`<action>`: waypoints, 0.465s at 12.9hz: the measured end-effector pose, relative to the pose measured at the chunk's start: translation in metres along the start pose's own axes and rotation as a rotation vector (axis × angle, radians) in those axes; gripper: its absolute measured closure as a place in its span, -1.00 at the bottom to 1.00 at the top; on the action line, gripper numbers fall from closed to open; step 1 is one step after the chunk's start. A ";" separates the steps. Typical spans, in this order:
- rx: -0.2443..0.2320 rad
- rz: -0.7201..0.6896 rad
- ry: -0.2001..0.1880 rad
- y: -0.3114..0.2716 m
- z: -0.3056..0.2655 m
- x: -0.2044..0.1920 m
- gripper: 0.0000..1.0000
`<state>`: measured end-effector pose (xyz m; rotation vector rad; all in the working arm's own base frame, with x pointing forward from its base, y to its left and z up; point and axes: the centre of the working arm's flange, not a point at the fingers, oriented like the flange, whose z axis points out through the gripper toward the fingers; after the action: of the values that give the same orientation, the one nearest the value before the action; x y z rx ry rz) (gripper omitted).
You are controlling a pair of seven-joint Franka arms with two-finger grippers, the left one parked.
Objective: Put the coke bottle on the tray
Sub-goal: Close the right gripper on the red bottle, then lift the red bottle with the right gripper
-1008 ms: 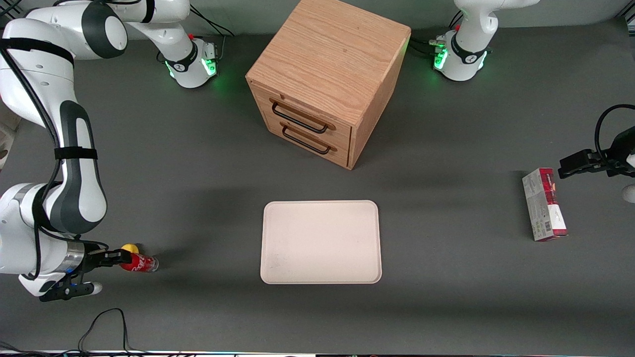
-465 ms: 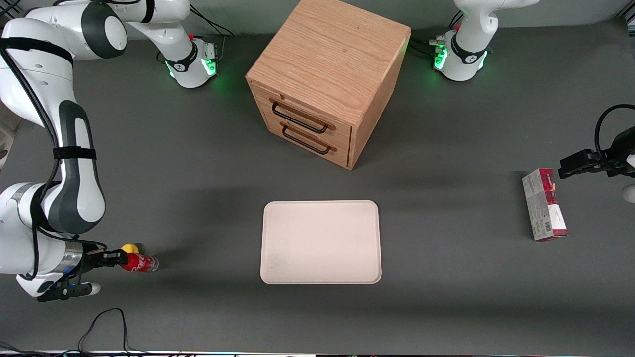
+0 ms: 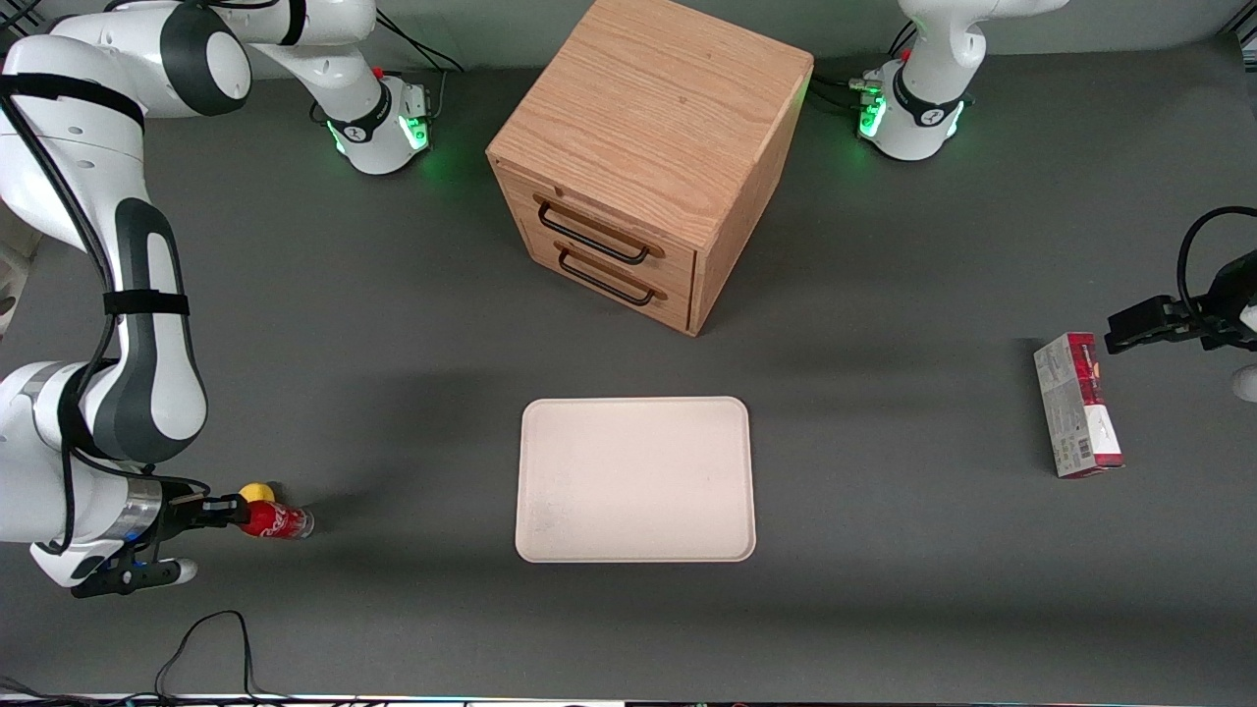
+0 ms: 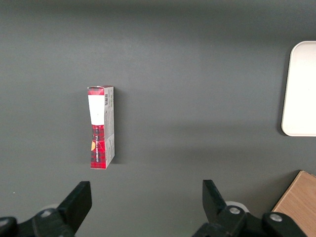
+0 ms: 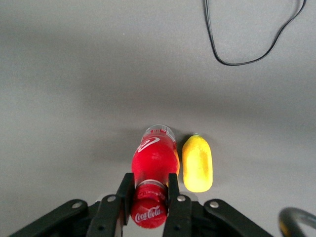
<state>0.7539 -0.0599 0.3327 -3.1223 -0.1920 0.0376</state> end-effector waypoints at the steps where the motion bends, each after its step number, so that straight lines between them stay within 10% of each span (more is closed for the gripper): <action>1: 0.003 0.000 -0.016 -0.001 -0.005 -0.002 0.37; 6: 0.018 -0.005 -0.103 -0.011 -0.111 -0.034 0.37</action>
<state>0.7211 -0.0543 0.4447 -3.1037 -0.1999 0.1986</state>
